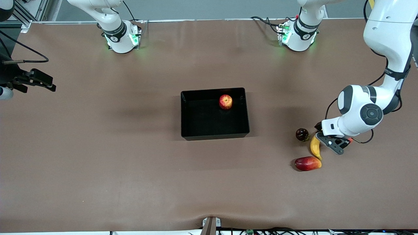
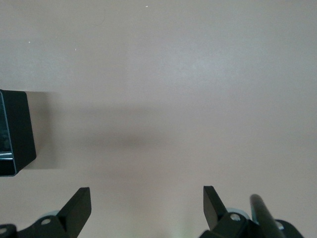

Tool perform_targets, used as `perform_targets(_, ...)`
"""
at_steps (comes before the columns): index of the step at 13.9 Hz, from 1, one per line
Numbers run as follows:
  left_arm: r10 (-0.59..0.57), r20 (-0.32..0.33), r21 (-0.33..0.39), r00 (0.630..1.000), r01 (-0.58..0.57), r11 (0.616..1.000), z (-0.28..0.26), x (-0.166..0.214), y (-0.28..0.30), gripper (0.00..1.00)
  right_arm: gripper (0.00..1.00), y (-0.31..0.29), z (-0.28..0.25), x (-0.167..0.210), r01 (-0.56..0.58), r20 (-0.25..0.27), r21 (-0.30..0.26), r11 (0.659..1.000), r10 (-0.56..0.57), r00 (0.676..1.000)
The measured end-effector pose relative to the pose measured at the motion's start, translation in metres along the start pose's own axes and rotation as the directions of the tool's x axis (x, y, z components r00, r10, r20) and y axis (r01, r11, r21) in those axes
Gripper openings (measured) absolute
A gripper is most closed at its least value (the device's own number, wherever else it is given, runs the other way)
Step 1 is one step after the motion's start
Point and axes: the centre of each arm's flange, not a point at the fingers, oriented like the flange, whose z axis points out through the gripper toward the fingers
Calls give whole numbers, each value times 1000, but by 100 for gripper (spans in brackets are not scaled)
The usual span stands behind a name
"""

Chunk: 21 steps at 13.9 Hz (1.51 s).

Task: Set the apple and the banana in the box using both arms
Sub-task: 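Grasp the yellow banana with the left gripper and lift it, then carry the banana over the box with the left gripper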

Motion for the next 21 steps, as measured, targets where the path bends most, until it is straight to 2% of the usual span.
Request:
perform_targets(3, -41, -4, -15, 999, 41, 999, 24, -18, -3, 100, 100, 0, 0, 0, 1, 0, 0, 1000, -1, 1000)
perform_targets(5, -58, 0, -23, 998, 57, 998, 30, -20, -2, 96, 100, 0, 0, 0, 1, 0, 0, 1000, -1, 1000)
perform_targets(8, -88, -4, -27, 996, 88, 996, 29, -14, 4, 60, 100, 0, 0, 0, 1, 0, 0, 1000, -1, 1000)
perform_targets(10, -82, -15, -23, 997, 81, 996, 24, -8, 8, 40, 100, 0, 0, 0, 1, 0, 0, 1000, -1, 1000)
perform_targets(11, -73, -19, -21, 997, 73, 997, 19, -3, 11, 36, 100, 0, 0, 0, 1, 0, 0, 1000, -1, 1000)
perform_targets(14, -46, -11, -17, 999, 46, 999, -10, 10, 21, 36, 100, 0, 0, 0, 1, 0, 0, 1000, -1, 1000)
perform_targets(18, -16, 2, 21, 1000, 16, 1000, -86, 22, 34, 36, 100, 1, 0, 0, 0, 1, 0, 1000, 0, 1000)
perform_targets(21, -70, 5, 43, 998, 70, 997, -136, 39, 66, 36, 100, 1, 0, 0, -1, 1, 0, 1000, 1, 1000)
